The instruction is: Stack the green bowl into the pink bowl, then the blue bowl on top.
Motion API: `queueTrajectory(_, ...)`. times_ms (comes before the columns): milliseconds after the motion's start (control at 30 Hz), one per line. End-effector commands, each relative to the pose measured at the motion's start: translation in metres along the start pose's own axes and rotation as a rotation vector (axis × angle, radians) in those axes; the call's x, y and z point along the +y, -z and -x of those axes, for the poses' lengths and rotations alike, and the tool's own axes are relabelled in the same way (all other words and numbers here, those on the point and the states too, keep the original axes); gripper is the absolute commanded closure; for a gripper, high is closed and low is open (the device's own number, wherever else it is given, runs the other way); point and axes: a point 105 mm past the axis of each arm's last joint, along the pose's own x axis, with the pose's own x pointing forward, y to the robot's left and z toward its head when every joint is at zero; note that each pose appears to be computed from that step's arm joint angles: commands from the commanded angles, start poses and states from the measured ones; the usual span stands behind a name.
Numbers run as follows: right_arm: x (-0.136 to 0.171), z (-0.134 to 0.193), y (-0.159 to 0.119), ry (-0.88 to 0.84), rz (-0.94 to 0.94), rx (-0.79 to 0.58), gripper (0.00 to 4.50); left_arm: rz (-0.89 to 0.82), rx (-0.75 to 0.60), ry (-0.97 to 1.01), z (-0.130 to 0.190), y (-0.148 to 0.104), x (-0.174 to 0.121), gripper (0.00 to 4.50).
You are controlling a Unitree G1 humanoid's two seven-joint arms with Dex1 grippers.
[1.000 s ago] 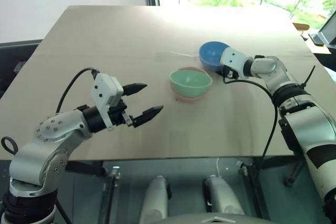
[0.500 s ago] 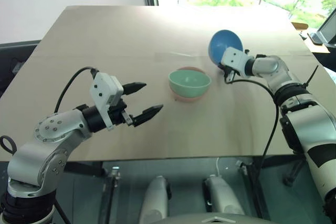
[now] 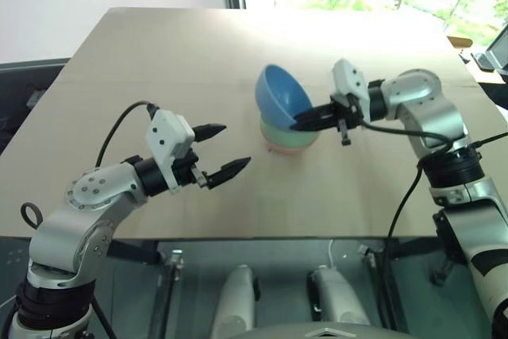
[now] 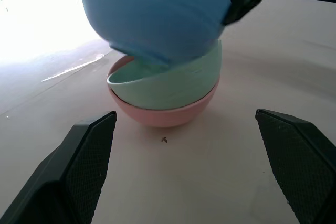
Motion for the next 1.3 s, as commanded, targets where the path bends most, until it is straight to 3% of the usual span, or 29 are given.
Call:
queueTrajectory(33, -0.006, -0.003, 0.0, 0.039, 0.089, 0.047, 4.44, -0.042, -0.031, -0.005, 0.001, -0.009, -0.002, 0.0)
queueTrajectory(200, -0.009, -0.002, -0.001, 0.035, 0.086, 0.074, 4.44, -0.041, -0.023, -0.018, 0.004, -0.007, -0.003, 0.0)
queueTrajectory(333, -0.009, 0.003, -0.001, 0.016, 0.085, 0.107, 3.28, -0.039, -0.023, -0.025, 0.005, -0.006, -0.003, 0.0)
queueTrajectory(567, -0.013, 0.025, -0.028, 0.171, 0.111, 0.022, 0.31, -0.032, -0.026, -0.043, 0.005, -0.003, 0.0, 0.0)
queueTrajectory(800, 0.011, 0.07, -0.029, 0.431, -0.007, -0.088, 0.15, 0.028, -0.048, -0.057, 0.012, 0.001, 0.004, 0.0)
queueTrajectory(1033, 0.05, 0.109, 0.019, 0.651, -0.174, 0.032, 0.15, 0.032, -0.018, -0.142, 0.027, 0.01, 0.024, 0.0)
queueTrajectory(1300, 0.086, 0.14, 0.037, 0.734, -0.24, 0.066, 0.15, -0.003, 0.03, -0.149, 0.046, 0.023, 0.029, 0.0)
